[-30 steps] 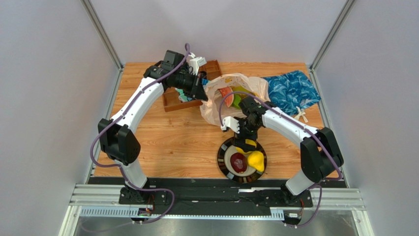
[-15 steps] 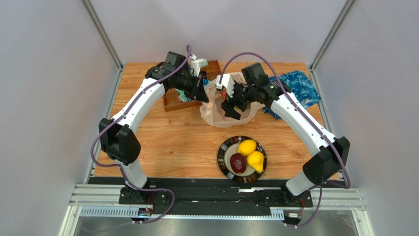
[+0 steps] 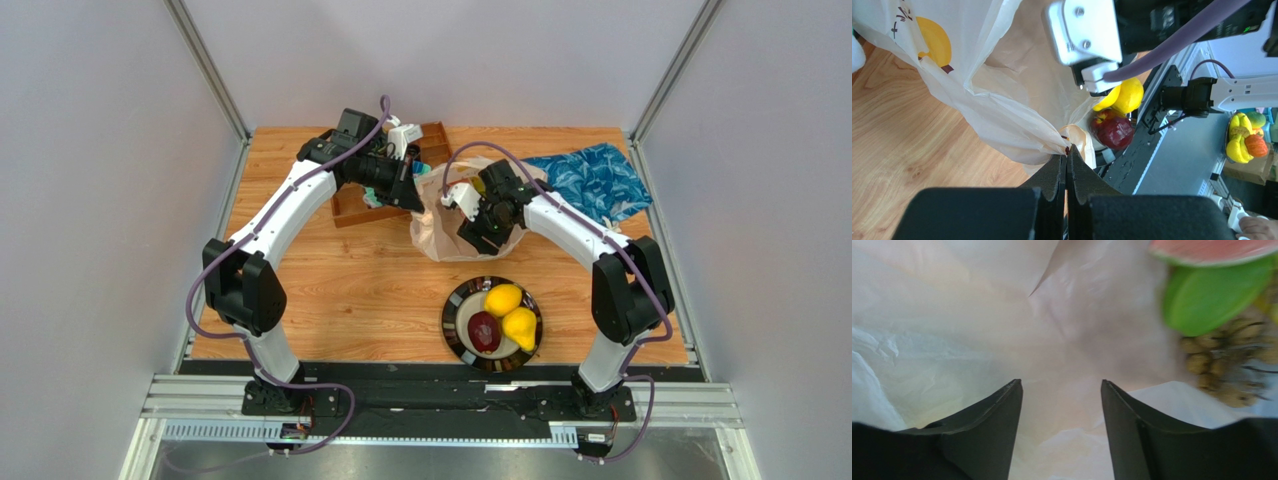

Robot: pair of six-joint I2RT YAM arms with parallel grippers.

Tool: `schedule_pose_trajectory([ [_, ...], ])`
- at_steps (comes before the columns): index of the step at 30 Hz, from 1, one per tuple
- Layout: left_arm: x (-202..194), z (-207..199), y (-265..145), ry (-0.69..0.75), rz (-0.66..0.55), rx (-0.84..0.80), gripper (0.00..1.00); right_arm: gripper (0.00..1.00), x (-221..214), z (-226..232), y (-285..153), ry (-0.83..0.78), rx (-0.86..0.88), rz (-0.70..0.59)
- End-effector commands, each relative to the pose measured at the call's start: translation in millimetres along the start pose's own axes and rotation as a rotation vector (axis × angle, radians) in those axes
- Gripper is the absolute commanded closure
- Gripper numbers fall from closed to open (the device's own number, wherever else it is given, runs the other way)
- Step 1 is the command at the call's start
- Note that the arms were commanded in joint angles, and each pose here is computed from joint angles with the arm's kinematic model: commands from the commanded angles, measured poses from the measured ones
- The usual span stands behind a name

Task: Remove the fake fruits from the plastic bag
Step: Adjust the plastic bag at the center of the board, then take out the fake fruit from the plastic bag.

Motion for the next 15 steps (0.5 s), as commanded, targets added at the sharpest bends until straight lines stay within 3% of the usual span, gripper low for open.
schedule_pose_trajectory([
  [1,13,-10,0,0.03,-0.03,-0.043,1.0,0.31,58,-56,-13,0.081,-0.169,-0.155],
  [8,13,-16,1,0.011,-0.012,-0.099,1.0,0.18,72,-105,34,0.306,-0.143,-0.155],
  [15,7,-18,2,0.015,0.008,-0.11,1.0,0.11,90,-124,69,0.36,-0.122,-0.213],
])
Point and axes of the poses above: each gripper's point midway between its finger pads, its own y axis out along the fingers, its own z axis along the line the jaws close on, x = y × z, the point moved 6 cm from there along -y, back along the fingers, and after that the axes turned 5 degrees about -y, right-handed, at the moved point
